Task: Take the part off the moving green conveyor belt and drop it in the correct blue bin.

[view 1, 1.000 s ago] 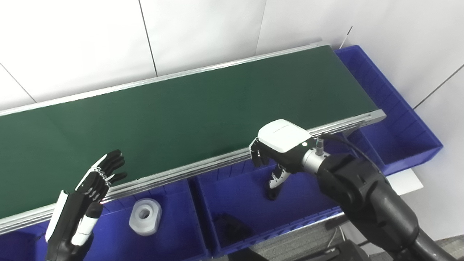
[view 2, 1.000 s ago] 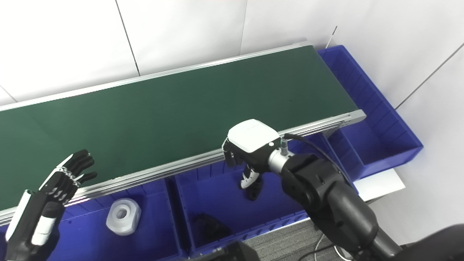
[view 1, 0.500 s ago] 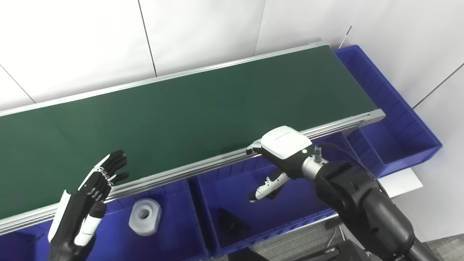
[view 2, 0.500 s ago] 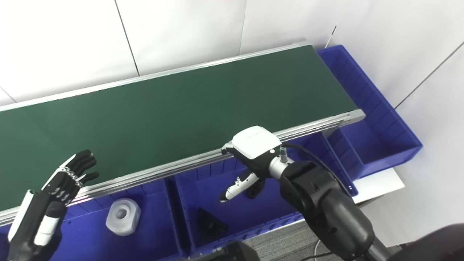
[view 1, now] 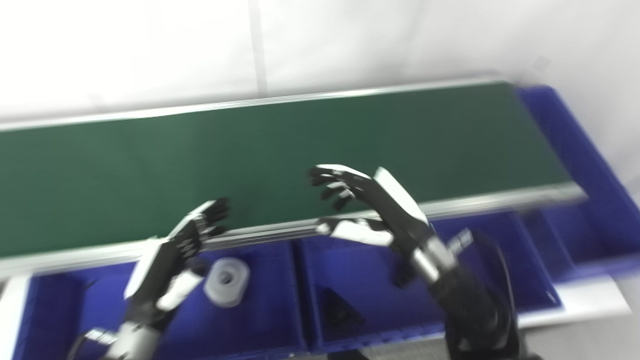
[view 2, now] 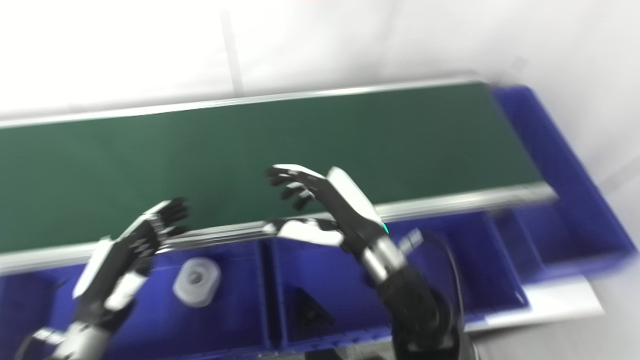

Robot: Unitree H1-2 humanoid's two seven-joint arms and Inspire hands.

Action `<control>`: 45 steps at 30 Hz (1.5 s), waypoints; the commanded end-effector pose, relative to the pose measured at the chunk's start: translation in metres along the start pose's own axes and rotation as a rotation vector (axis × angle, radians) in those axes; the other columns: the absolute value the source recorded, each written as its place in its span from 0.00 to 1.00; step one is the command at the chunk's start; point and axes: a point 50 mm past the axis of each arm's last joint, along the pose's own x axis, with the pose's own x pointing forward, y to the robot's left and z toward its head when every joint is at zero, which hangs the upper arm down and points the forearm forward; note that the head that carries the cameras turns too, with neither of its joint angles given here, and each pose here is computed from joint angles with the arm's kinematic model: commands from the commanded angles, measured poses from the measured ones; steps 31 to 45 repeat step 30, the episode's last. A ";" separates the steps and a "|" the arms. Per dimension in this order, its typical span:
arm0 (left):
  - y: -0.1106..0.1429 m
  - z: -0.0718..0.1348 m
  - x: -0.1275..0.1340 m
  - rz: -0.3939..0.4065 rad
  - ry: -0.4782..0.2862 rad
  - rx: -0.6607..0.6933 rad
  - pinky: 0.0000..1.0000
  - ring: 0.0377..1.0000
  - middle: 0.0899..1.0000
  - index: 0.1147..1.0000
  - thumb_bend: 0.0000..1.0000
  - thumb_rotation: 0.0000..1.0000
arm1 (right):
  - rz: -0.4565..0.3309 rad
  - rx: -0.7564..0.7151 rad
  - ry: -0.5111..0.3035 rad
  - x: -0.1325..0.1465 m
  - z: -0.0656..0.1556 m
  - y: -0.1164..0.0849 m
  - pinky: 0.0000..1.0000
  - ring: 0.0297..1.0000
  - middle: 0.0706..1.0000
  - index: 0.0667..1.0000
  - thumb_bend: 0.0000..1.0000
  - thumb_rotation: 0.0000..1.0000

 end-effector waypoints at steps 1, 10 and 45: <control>-0.006 0.004 0.002 0.016 -0.047 0.020 0.79 0.88 0.88 0.83 0.73 0.88 | -0.045 0.028 -0.065 -0.007 -0.006 -0.005 0.65 0.71 0.77 0.81 0.73 0.86; -0.027 -0.011 0.003 0.022 -0.054 -0.007 0.81 0.88 0.88 0.83 0.66 0.86 | -0.032 0.017 -0.056 -0.011 -0.048 -0.014 0.67 0.72 0.79 0.81 0.70 0.86; -0.032 -0.027 -0.002 0.012 -0.054 -0.001 0.83 0.89 0.89 0.84 0.65 0.84 | 0.013 -0.068 -0.079 -0.016 -0.067 -0.007 0.69 0.75 0.84 0.84 0.74 0.89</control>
